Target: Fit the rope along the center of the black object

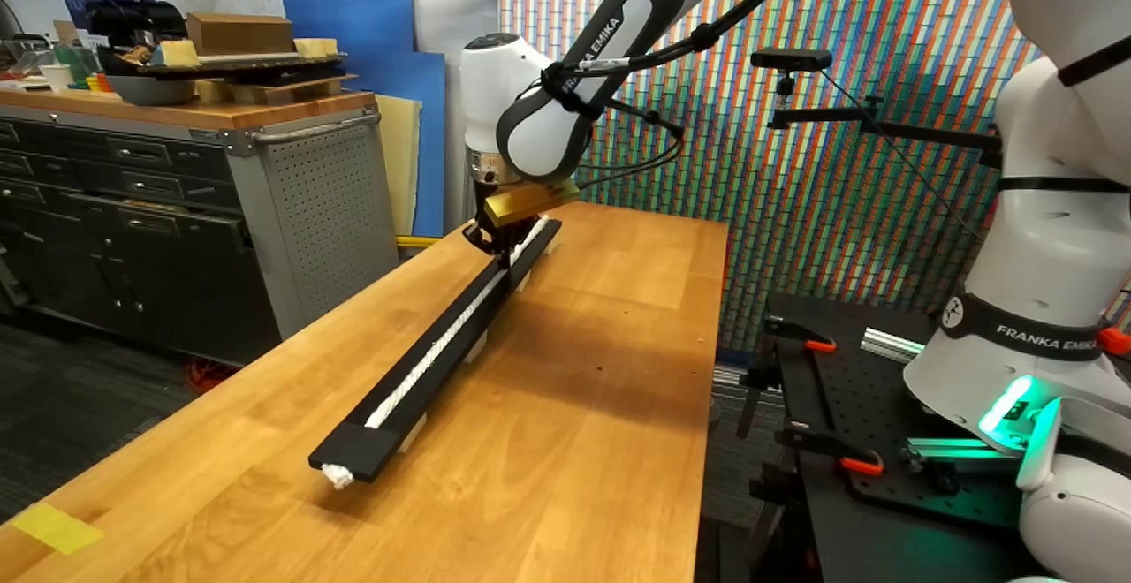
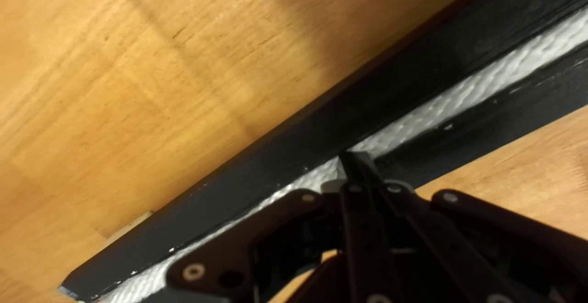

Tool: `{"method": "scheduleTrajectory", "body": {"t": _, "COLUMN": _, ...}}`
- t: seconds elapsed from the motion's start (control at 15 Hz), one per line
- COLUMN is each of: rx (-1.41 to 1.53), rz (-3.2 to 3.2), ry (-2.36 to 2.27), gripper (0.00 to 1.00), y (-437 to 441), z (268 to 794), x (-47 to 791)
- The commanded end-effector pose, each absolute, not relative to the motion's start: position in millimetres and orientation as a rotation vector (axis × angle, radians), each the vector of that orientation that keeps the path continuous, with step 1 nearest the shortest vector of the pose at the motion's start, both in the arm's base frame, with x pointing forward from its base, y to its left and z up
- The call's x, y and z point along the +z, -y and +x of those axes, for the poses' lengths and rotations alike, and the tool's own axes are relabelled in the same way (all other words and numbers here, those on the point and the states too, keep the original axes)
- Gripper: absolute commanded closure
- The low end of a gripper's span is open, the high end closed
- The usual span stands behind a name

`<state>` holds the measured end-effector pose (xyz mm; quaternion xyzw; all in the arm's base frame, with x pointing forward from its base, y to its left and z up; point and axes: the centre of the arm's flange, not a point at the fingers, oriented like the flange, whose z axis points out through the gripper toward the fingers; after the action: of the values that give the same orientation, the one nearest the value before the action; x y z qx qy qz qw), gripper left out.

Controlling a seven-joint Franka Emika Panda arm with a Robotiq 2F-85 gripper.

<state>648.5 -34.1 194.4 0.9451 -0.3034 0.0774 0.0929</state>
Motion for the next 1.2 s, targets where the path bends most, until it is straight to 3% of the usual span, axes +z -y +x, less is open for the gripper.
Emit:
{"method": "scheduleTrajectory", "body": {"t": 0.0, "rx": 0.219, "rz": 2.780, "ry": 0.947, "gripper": 1.00, "y": 56.4, "z": 659.0, "x": 186.9}}
{"method": "scheduleTrajectory", "body": {"t": 1.13, "rx": 0.232, "rz": 2.716, "ry": 1.058, "gripper": 1.00, "y": 105.1, "z": 660.3, "x": 189.6}}
